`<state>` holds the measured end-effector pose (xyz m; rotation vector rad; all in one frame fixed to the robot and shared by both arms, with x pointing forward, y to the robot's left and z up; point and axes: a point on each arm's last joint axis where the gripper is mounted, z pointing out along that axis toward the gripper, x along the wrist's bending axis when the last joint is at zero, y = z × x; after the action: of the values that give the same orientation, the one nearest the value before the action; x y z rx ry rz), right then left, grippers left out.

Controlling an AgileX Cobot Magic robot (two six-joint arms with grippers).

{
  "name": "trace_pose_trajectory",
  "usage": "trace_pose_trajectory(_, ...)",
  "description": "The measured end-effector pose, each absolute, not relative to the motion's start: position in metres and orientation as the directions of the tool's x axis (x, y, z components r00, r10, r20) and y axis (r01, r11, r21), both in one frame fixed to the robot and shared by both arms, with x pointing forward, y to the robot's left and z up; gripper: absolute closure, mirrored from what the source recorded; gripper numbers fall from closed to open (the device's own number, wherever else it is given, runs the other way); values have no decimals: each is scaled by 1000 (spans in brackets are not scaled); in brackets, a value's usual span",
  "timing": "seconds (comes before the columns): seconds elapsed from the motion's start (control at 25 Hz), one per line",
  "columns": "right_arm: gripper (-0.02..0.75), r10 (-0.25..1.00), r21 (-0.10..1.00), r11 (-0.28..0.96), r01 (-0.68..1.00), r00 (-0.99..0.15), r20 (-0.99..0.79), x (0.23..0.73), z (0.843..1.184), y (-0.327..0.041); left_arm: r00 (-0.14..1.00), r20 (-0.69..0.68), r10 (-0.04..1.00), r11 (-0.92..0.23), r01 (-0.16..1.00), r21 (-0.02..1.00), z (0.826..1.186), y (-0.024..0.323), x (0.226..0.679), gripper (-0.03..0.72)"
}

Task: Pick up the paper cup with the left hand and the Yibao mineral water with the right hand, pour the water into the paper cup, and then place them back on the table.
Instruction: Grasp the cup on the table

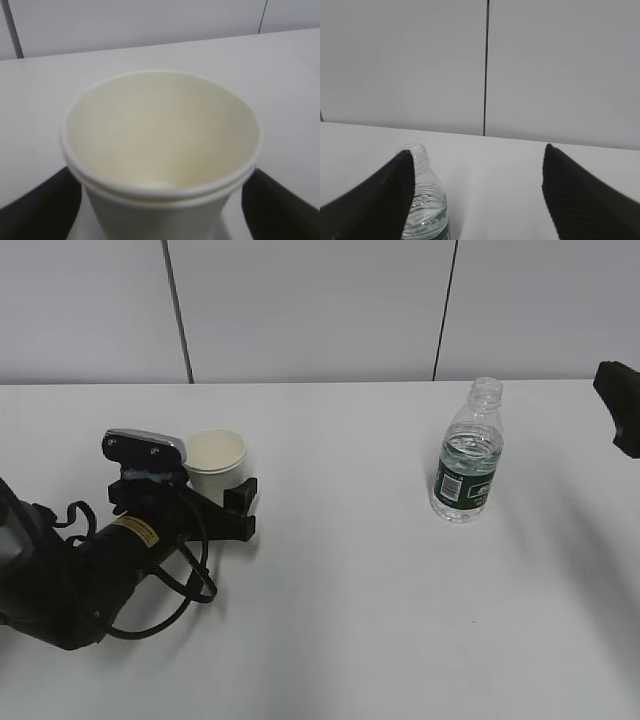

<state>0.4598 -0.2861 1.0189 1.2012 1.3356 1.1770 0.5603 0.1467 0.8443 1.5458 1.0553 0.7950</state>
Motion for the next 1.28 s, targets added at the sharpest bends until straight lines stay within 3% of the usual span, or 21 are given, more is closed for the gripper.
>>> trace_pose_trajectory(0.4, 153, 997, 996, 52, 78, -62, -48, 460, 1019, -286, 386, -36, 922, -53, 217, 975, 843, 145, 564, 108)
trace_pose_trajectory(0.84, 153, 997, 996, 52, 76, -62, -48, 460, 1019, -286, 383, -36, 923, -52, 217, 975, 843, 145, 564, 232)
trace_pose_trajectory(1.28, 153, 997, 993, 54, 101, -63, -47, 462, 1014, -286, 383, -36, 923, -51, 217, 975, 843, 145, 564, 241)
